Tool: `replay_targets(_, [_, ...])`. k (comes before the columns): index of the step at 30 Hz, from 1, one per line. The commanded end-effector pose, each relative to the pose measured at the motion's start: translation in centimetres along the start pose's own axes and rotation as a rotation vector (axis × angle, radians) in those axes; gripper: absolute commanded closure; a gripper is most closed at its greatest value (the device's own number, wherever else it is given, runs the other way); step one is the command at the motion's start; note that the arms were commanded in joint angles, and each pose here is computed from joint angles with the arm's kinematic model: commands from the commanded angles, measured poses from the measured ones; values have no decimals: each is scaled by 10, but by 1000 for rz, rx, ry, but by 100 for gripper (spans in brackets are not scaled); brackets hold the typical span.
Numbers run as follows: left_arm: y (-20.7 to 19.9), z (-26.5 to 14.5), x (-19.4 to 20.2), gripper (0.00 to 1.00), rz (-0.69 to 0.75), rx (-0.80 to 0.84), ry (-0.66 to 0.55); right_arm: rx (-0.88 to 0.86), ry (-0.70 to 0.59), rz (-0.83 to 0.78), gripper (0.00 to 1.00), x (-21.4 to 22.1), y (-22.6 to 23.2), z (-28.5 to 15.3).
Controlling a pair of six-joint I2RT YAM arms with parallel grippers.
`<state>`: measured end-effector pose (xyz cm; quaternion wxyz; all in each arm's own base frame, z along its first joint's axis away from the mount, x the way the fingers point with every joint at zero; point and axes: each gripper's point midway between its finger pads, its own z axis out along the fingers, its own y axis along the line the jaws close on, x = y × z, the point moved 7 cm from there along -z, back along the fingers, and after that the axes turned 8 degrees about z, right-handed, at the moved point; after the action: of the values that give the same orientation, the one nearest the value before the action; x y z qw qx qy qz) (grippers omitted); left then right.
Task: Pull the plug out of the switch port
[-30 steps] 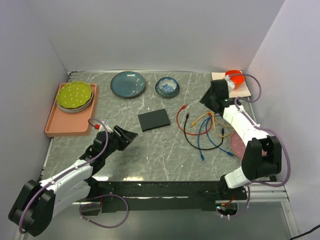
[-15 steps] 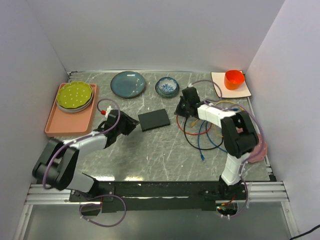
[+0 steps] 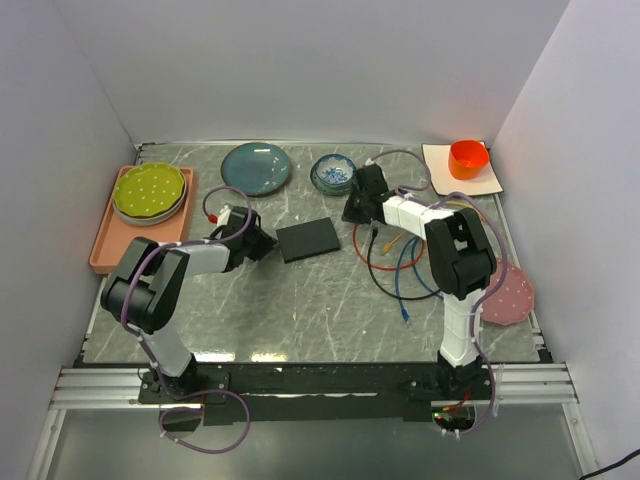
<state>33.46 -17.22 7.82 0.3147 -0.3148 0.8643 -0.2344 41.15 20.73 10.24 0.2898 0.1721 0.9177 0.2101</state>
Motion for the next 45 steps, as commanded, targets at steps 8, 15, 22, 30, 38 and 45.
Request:
replay_targets(8, [1,11,10,78,2,27,73,-73,131,-126,100,59,31,14])
replay_targets(15, [17,-9,20,82,-7,48,80,-87,182,-165,100,111,28,-8])
replay_targets(22, [30,-38,36,82,20,77,96,-100,233,-185,100,164,22,-29])
replay_targets(30, [42,-55,49,82,58,89,103,-87,259,-212,100,221,8,-41])
replay_targets(38, [32,-45,47,82,70,106,110,-51,231,-247,100,221,5,-43])
replay_targets(45, [28,-46,42,80,61,120,83,-27,219,-259,100,212,4,-42])
